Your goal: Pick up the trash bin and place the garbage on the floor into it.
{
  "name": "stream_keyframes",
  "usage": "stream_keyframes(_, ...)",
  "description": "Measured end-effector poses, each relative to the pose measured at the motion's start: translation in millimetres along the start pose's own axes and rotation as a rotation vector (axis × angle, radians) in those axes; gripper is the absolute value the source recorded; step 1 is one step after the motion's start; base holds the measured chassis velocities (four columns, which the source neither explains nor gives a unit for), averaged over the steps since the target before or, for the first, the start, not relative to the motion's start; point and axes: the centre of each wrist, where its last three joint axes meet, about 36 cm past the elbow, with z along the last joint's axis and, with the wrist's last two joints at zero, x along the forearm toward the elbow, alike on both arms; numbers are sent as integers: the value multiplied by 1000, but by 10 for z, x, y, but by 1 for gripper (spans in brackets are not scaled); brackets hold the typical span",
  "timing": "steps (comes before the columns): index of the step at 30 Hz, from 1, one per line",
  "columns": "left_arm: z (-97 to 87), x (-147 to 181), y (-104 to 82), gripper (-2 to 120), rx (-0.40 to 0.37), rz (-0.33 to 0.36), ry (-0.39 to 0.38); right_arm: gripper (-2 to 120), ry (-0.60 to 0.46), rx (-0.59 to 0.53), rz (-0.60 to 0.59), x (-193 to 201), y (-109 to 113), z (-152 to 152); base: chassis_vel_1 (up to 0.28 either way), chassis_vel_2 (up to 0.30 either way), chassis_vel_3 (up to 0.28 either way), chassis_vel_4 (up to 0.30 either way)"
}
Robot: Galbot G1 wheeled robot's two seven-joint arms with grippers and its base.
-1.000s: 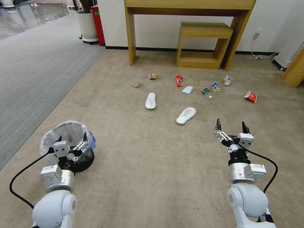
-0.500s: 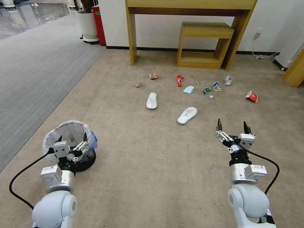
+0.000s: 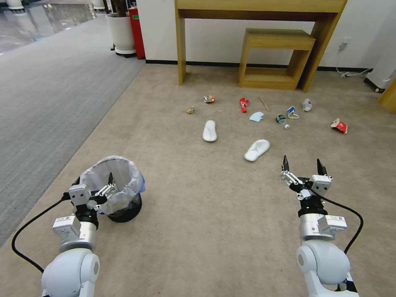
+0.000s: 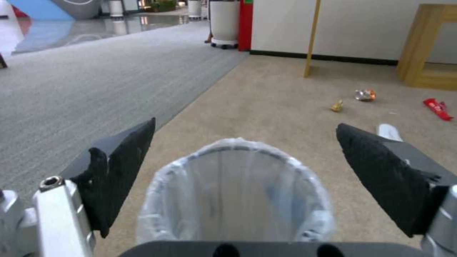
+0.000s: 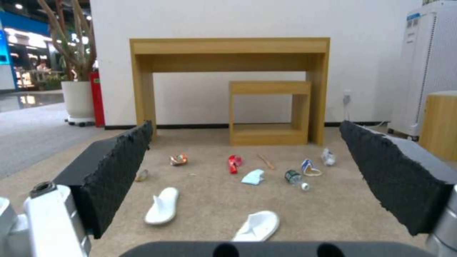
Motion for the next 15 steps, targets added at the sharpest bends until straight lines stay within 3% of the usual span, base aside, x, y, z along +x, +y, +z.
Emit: stream_keyframes(15, 12, 0, -1, 100, -1, -1, 2, 100, -4, -2, 0, 0, -1, 13, 150, 151, -151, -154)
